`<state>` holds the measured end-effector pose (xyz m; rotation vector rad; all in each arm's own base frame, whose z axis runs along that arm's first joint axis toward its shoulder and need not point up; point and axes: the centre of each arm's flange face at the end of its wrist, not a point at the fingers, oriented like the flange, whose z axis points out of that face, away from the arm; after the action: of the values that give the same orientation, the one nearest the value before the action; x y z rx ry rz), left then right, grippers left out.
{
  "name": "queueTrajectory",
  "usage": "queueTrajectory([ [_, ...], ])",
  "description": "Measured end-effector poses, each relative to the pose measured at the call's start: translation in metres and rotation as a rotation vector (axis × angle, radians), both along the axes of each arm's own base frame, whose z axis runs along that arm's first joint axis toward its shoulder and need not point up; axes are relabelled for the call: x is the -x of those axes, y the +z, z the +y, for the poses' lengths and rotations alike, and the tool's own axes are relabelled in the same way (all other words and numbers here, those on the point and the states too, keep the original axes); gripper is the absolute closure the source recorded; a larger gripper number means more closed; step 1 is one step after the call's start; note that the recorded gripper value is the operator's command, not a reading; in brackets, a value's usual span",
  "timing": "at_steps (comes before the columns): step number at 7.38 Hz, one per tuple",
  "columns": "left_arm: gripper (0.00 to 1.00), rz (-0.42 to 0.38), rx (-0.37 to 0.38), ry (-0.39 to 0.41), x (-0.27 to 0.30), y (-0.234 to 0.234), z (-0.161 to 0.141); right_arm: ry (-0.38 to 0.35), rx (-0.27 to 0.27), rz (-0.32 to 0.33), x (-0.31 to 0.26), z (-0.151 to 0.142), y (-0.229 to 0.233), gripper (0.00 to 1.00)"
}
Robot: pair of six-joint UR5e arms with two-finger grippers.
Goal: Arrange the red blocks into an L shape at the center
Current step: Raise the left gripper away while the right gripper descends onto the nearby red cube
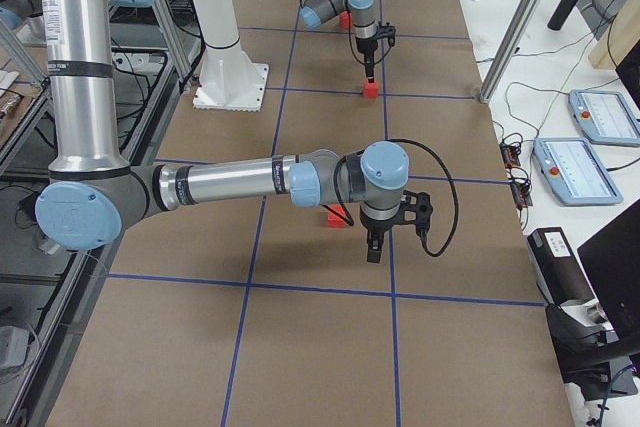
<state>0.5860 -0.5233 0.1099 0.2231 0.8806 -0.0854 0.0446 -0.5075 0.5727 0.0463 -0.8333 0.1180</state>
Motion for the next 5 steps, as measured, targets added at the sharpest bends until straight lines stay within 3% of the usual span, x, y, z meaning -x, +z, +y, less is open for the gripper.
queueTrajectory([
  [3,0.01,0.036,0.018,-0.024,0.045,-0.005,-0.021,-0.001,-0.062,-0.023,0.002,-0.014,-0.020,0.01],
  [5,0.01,0.038,0.030,-0.055,0.075,0.007,-0.042,-0.028,-0.145,-0.042,0.014,0.004,-0.005,0.01],
])
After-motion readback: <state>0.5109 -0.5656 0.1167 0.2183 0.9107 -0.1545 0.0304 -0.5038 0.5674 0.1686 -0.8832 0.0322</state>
